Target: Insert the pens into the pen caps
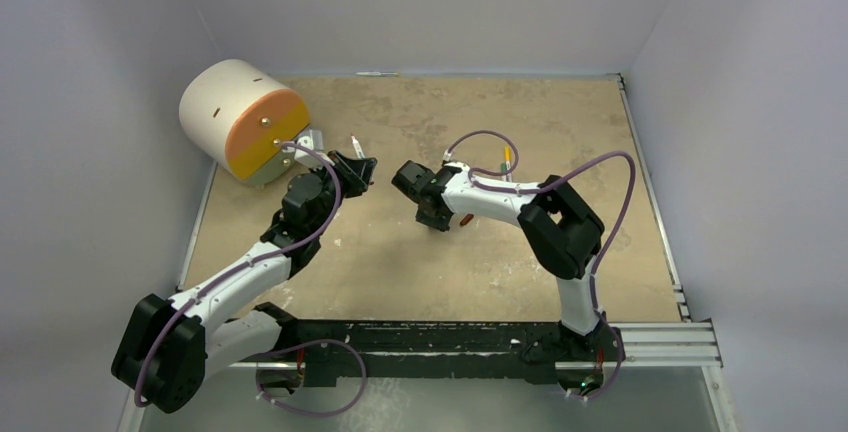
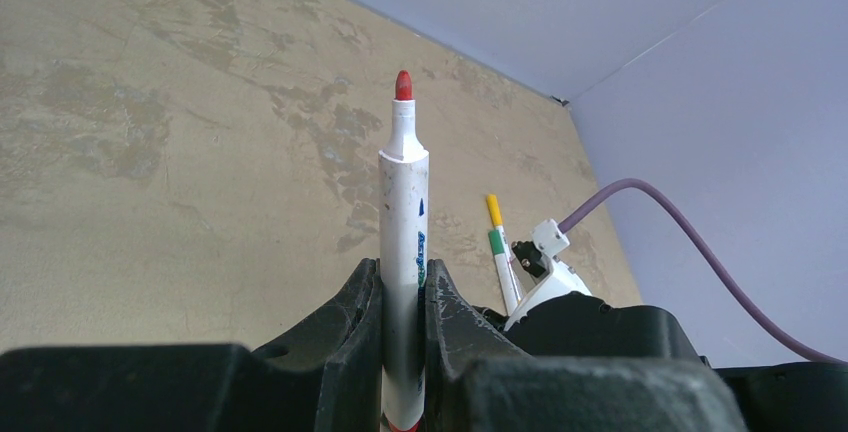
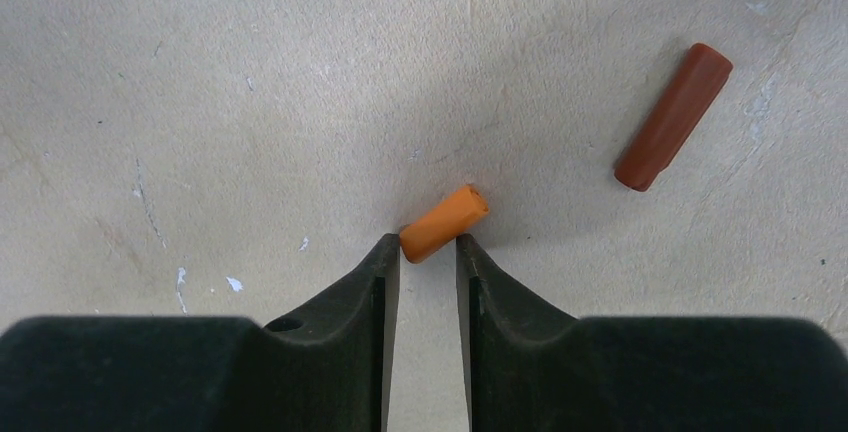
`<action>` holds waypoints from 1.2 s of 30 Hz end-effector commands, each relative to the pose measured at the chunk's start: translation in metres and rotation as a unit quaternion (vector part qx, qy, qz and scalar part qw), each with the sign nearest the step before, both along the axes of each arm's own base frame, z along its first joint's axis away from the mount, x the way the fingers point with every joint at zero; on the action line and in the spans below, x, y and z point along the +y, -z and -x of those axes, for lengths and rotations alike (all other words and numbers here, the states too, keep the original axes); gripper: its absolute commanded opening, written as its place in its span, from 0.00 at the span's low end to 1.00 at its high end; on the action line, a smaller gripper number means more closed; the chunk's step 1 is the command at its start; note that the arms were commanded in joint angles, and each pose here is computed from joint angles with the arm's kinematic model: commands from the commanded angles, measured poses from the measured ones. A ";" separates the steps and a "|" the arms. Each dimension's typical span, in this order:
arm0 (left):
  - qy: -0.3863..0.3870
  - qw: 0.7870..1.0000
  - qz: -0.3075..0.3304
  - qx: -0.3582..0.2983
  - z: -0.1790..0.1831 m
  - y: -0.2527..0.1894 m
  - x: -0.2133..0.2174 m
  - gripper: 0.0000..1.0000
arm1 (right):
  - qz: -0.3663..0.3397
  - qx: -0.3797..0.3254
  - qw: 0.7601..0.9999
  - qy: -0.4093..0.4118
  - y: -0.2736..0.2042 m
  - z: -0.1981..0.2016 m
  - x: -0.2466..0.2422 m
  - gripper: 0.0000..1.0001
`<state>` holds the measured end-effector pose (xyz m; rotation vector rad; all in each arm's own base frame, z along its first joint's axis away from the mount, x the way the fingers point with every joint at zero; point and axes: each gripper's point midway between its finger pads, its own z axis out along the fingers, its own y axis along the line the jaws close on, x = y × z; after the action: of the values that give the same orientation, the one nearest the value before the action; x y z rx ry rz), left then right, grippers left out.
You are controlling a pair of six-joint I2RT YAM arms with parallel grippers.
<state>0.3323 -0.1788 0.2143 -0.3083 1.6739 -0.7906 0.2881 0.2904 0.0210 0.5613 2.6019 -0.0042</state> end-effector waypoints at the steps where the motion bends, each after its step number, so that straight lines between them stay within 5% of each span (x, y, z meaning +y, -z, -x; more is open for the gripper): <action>1: -0.003 1.000 0.014 -0.020 0.000 -0.013 0.002 0.00 | 0.018 -0.025 1.000 0.000 -0.009 -0.009 -0.007 0.29; 7: -0.002 1.000 0.014 -0.020 0.000 -0.013 0.002 0.00 | 0.025 -0.025 0.999 -0.007 -0.009 -0.007 -0.012 0.28; 14: -0.001 1.000 0.016 -0.021 0.000 -0.013 0.001 0.00 | 0.022 -0.028 0.999 0.006 -0.013 -0.005 -0.017 0.45; 21: 0.001 1.000 0.015 -0.021 0.000 -0.013 0.000 0.00 | 0.030 -0.024 0.999 0.014 -0.009 -0.011 -0.022 0.46; 36: 0.002 1.000 0.013 -0.017 -0.002 -0.010 -0.001 0.00 | 0.037 -0.029 0.999 0.015 -0.008 -0.017 -0.025 0.28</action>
<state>0.3322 -0.1791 0.2142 -0.3136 1.6741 -0.7955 0.2983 0.2733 0.0208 0.5610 2.5718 -0.0512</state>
